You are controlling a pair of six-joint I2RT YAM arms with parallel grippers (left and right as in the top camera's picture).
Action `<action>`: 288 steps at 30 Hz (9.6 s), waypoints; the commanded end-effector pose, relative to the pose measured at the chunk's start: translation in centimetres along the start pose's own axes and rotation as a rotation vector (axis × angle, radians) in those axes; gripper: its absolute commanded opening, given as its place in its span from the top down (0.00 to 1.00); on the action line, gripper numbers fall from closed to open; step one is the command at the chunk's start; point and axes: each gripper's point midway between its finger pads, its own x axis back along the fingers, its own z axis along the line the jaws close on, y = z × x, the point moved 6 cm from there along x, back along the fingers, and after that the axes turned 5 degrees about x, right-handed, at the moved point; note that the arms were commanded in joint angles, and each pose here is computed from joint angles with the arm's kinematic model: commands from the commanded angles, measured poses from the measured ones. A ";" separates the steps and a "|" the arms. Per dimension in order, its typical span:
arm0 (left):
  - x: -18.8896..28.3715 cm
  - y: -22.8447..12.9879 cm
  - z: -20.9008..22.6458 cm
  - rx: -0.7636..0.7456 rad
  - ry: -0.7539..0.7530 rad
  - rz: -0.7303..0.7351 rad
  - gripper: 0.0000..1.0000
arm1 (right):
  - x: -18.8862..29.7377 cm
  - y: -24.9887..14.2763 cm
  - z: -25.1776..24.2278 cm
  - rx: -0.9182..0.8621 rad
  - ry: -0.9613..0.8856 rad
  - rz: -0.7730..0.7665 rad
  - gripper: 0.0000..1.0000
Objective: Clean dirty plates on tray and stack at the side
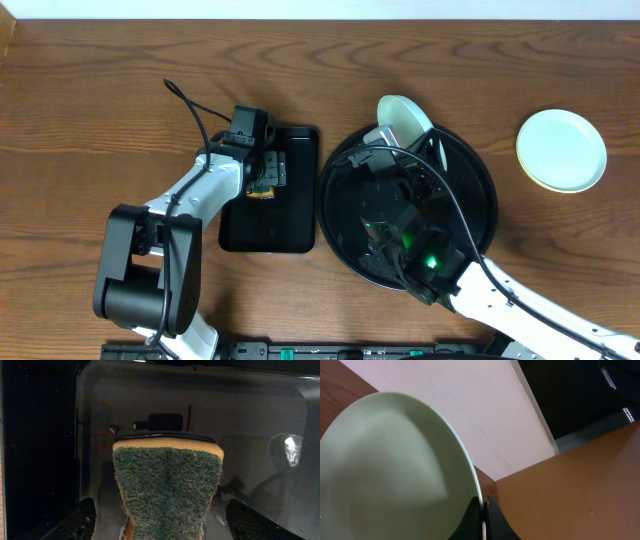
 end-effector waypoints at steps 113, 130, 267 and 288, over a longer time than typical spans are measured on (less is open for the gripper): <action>-0.3 -0.1 0.2 0.003 0.015 0.005 0.15 | -15.2 -14.7 3.4 -0.616 1.003 0.732 0.01; -0.3 -0.1 0.2 0.003 0.015 0.005 0.15 | -15.0 -14.3 3.6 -0.607 1.011 0.725 0.01; 29.7 -8.7 7.9 0.215 -0.130 -0.985 0.15 | 0.5 -20.5 1.6 -0.833 0.386 -0.294 0.01; 28.1 -9.5 7.3 0.170 -0.455 -1.637 0.15 | 0.5 -20.5 1.6 -0.833 0.386 -0.294 0.01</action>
